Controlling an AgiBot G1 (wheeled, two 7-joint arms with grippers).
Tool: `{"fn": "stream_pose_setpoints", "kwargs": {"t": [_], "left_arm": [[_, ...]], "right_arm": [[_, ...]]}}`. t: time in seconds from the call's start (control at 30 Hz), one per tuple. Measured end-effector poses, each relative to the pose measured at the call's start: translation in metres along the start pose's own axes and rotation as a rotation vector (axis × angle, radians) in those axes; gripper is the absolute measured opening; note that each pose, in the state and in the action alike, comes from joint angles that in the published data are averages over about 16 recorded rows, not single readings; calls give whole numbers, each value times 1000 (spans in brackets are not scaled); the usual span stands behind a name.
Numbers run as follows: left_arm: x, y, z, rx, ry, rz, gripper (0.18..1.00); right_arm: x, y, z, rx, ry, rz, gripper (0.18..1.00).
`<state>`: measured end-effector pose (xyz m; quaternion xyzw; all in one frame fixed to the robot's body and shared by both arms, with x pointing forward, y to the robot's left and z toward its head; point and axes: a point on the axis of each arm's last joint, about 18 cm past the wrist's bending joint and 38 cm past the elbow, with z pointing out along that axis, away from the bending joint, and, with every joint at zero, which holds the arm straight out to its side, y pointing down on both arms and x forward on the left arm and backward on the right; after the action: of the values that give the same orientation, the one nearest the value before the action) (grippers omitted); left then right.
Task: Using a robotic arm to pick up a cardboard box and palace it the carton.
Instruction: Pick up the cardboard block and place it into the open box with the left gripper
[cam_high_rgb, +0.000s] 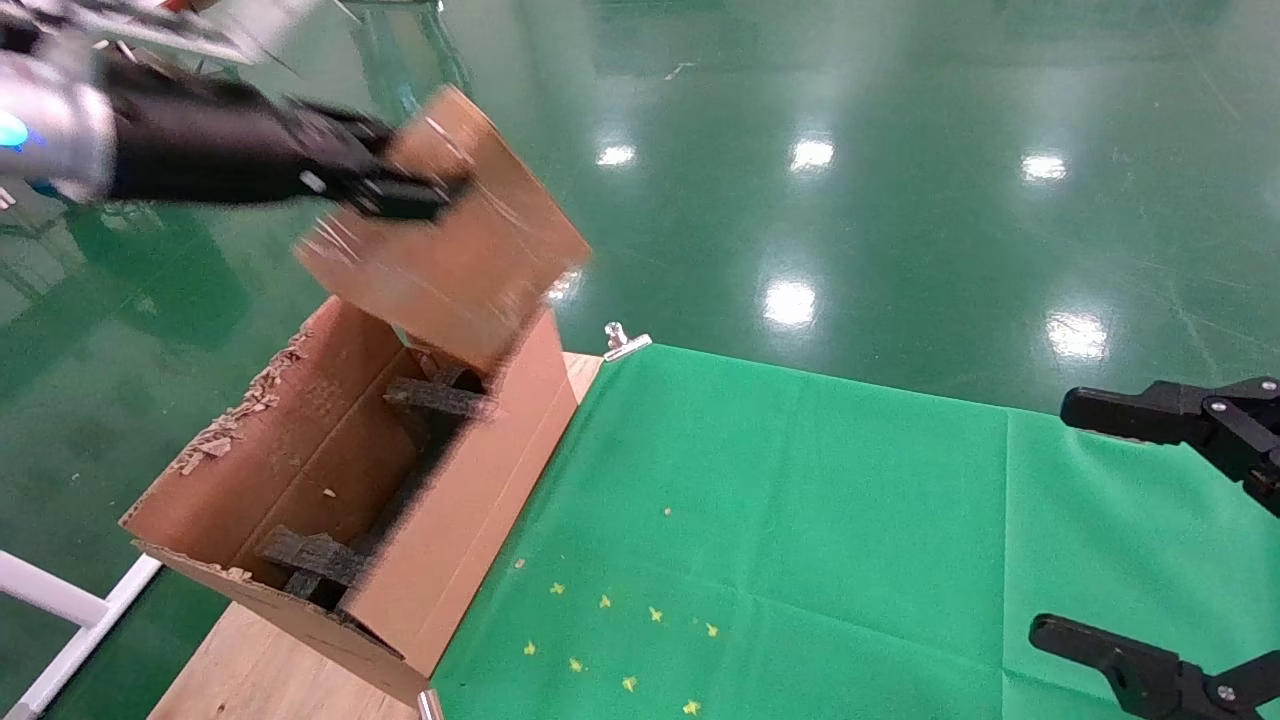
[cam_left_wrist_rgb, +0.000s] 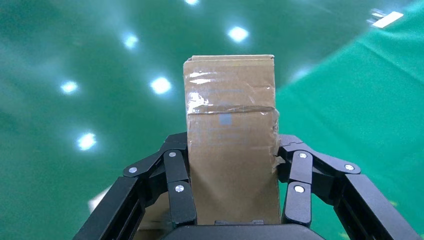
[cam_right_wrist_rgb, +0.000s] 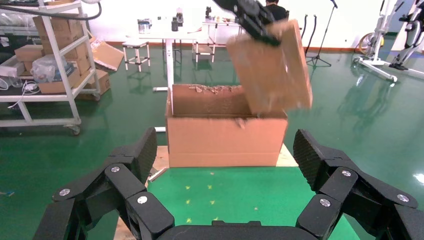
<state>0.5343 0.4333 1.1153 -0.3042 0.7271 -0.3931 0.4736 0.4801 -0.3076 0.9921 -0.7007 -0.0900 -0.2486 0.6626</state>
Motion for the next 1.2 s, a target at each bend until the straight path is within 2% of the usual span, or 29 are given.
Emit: {"fn": "stream_pose_setpoints", "kwargs": {"t": [0.2, 0.53, 0.77, 1.2], "left_arm": [[-39, 31, -18, -30, -74, -40, 402], [-82, 127, -18, -168, -144, -156, 399], [-95, 173, -6, -259, -195, -216, 397], [-95, 219, 40, -374, -252, -293, 377]], "right_arm": [[0, 0, 0, 0, 0, 0, 995], [0, 0, 0, 0, 0, 0, 1001], [0, 0, 0, 0, 0, 0, 1001], [0, 0, 0, 0, 0, 0, 1001]]}}
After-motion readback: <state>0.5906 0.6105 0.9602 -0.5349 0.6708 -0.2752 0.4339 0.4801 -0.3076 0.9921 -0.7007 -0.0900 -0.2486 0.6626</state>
